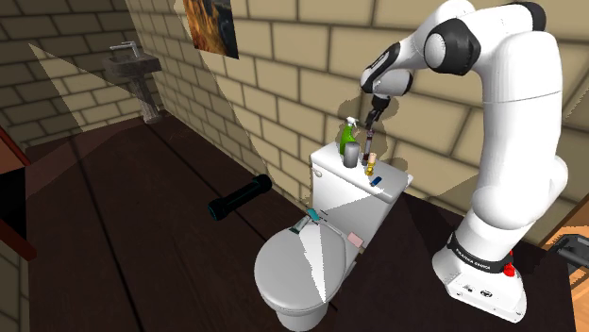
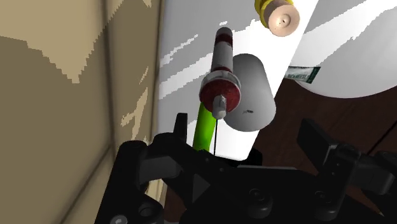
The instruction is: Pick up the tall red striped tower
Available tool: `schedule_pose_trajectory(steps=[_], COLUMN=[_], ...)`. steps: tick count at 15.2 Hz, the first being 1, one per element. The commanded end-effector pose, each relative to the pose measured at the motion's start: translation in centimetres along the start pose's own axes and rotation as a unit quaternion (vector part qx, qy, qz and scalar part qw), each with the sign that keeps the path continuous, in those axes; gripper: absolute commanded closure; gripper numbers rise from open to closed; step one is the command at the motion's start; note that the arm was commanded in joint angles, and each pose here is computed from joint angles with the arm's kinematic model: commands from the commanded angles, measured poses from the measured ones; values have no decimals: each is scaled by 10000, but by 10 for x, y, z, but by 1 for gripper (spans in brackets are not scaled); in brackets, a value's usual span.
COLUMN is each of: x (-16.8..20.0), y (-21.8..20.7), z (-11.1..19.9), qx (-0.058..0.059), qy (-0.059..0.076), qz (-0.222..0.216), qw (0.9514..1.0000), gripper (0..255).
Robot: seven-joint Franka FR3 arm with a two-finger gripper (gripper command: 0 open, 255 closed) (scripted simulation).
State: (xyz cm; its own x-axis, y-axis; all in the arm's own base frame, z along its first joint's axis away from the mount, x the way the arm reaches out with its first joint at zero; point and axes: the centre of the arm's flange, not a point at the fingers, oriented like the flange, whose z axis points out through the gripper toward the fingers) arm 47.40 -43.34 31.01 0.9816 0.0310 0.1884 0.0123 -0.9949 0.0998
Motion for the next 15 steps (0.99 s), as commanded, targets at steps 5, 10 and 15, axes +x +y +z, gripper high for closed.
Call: schedule_pose_trajectory(steps=[5, 10, 15], x=[-4, -8, -7], y=[15, 13, 13], z=[35, 53, 54], qx=[-21, -21, -21], qy=[20, 20, 21], qz=[6, 6, 6], qw=[10000, 10000, 10000], gripper=[0, 0, 255])
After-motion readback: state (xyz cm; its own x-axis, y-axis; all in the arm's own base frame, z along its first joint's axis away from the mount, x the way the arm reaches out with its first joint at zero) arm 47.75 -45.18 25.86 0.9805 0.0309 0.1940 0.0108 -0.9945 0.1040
